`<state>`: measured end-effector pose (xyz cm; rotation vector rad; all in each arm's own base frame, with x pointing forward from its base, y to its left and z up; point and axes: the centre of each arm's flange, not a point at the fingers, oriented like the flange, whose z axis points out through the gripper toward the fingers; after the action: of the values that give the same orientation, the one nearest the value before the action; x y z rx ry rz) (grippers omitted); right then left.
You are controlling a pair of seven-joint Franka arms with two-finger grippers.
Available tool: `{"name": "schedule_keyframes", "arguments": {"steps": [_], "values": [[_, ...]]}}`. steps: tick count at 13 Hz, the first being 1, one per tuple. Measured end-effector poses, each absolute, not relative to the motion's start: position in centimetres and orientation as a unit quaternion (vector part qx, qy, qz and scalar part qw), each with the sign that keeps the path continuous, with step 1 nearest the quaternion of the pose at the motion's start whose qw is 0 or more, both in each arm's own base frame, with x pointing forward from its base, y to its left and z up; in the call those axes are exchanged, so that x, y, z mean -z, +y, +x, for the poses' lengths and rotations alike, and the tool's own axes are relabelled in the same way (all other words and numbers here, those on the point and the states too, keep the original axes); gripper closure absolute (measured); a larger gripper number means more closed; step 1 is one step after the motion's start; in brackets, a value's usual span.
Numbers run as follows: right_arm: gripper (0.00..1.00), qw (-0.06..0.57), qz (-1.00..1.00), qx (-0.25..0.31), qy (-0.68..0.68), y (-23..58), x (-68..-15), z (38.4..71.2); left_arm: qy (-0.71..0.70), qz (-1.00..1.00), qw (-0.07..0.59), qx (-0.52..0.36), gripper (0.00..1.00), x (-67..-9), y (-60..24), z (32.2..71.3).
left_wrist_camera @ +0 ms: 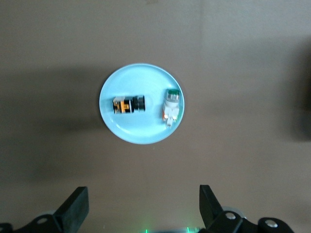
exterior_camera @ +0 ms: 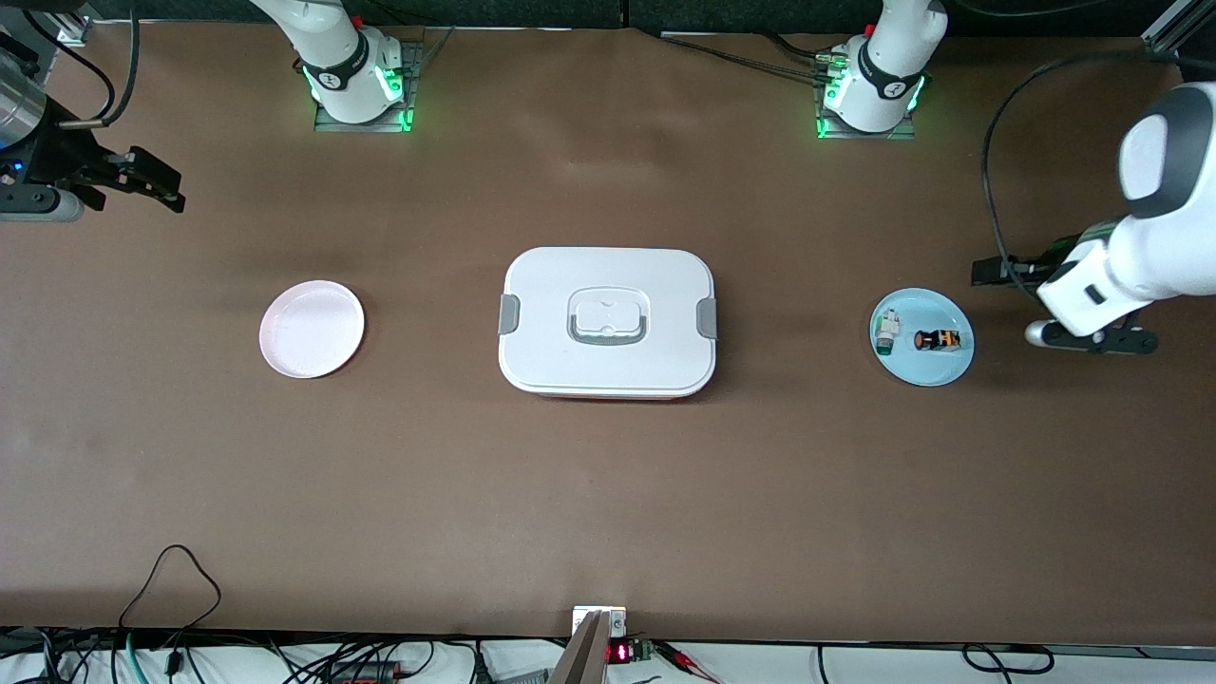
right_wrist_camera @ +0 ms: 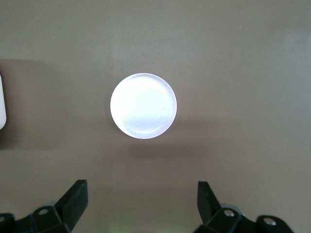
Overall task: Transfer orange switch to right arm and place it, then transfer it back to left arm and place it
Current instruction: 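Reach the left gripper down to the orange switch on the blue plate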
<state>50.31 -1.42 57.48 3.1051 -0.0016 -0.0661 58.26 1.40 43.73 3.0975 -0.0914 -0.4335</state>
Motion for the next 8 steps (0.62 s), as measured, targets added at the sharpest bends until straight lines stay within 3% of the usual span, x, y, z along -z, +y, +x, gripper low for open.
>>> {"name": "schedule_keyframes", "arguments": {"steps": [8], "values": [[0.0, 0.019, 1.0, 0.0, 0.001, -1.3, -59.9, 51.3, -0.012, 0.998, 0.003, 0.062, 0.0, -30.7, 3.7, 55.0]]}}
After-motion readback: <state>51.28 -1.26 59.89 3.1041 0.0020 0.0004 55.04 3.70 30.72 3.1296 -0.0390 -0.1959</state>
